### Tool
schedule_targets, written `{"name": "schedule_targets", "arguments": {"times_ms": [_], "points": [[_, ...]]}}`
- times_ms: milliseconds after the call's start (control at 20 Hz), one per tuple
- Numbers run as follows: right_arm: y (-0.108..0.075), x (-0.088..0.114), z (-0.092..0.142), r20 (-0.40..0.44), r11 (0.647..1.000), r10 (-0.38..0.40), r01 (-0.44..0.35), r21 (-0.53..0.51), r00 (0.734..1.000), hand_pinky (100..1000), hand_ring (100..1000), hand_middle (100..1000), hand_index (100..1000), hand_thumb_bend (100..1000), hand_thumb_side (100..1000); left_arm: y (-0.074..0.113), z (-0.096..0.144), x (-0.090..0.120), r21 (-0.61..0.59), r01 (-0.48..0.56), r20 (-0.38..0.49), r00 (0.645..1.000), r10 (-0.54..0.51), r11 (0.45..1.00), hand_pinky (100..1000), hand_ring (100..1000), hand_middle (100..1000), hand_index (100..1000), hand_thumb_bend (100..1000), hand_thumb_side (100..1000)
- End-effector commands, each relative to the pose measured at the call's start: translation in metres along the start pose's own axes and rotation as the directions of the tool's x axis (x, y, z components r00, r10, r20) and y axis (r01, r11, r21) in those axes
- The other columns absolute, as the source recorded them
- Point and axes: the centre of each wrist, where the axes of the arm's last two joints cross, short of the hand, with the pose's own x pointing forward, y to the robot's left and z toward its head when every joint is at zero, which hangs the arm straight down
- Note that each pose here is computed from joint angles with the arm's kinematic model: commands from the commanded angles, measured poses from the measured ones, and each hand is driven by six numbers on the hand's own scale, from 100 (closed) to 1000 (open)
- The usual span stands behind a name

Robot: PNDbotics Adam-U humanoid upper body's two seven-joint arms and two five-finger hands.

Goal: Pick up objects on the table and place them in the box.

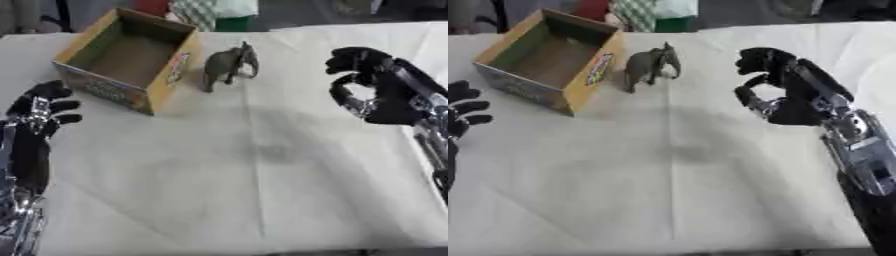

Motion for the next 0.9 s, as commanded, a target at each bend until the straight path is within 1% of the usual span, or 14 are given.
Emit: {"name": "schedule_targets", "arguments": {"times_ms": [50, 100, 150, 200, 450, 600, 650, 750, 900], "points": [[-0.023, 0.013, -0.006, 0.035, 0.994, 0.108, -0.109, 0.030, 0.994, 738, 829, 791, 892, 378, 250, 0.001, -0.003, 0.006, -0.008, 0.006, 0.023, 1.000, -0.006, 1.000, 656, 686, 667, 772, 100, 716], [-0.028, 0.016, -0.009, 0.046, 0.990, 0.135, -0.137, 0.042, 0.990, 747, 835, 800, 901, 405, 249, 0.001, -0.003, 0.006, -0.010, 0.007, 0.024, 1.000, -0.006, 1.000, 656, 687, 668, 772, 100, 716], [-0.034, 0.018, -0.013, 0.057, 0.985, 0.163, -0.166, 0.055, 0.985, 750, 839, 802, 905, 293, 314, 0.001, -0.003, 0.006, -0.012, 0.008, 0.023, 1.000, -0.007, 1.000, 657, 687, 668, 772, 100, 716], [-0.042, 0.021, -0.017, 0.071, 0.977, 0.196, -0.200, 0.067, 0.978, 752, 840, 804, 906, 433, 254, 0.001, -0.003, 0.006, -0.014, 0.008, 0.023, 1.000, -0.008, 1.000, 657, 687, 667, 772, 100, 716], [-0.075, 0.029, -0.033, 0.118, 0.943, 0.298, -0.311, 0.120, 0.947, 771, 853, 816, 924, 495, 246, -0.001, -0.003, 0.006, -0.032, 0.006, 0.021, 1.000, -0.006, 0.999, 657, 688, 668, 773, 100, 716], [-0.087, 0.031, -0.046, 0.125, 0.917, 0.351, -0.368, 0.156, 0.928, 781, 860, 821, 929, 490, 253, -0.003, -0.003, 0.006, -0.044, 0.007, 0.021, 1.000, -0.006, 0.999, 658, 689, 668, 773, 100, 715], [-0.092, 0.028, -0.052, 0.120, 0.908, 0.366, -0.382, 0.170, 0.923, 787, 864, 824, 932, 487, 256, -0.003, -0.003, 0.006, -0.048, 0.007, 0.020, 1.000, -0.006, 0.999, 658, 689, 668, 773, 100, 715], [-0.101, 0.014, -0.064, 0.113, 0.892, 0.390, -0.406, 0.200, 0.914, 792, 868, 826, 933, 485, 262, -0.004, -0.003, 0.006, -0.056, 0.007, 0.020, 1.000, -0.005, 0.998, 658, 690, 668, 773, 100, 714], [-0.106, -0.002, -0.076, 0.106, 0.872, 0.421, -0.434, 0.227, 0.901, 795, 871, 828, 933, 485, 266, -0.005, -0.004, 0.007, -0.069, 0.007, 0.023, 1.000, -0.005, 0.998, 658, 690, 668, 774, 100, 714]]}}
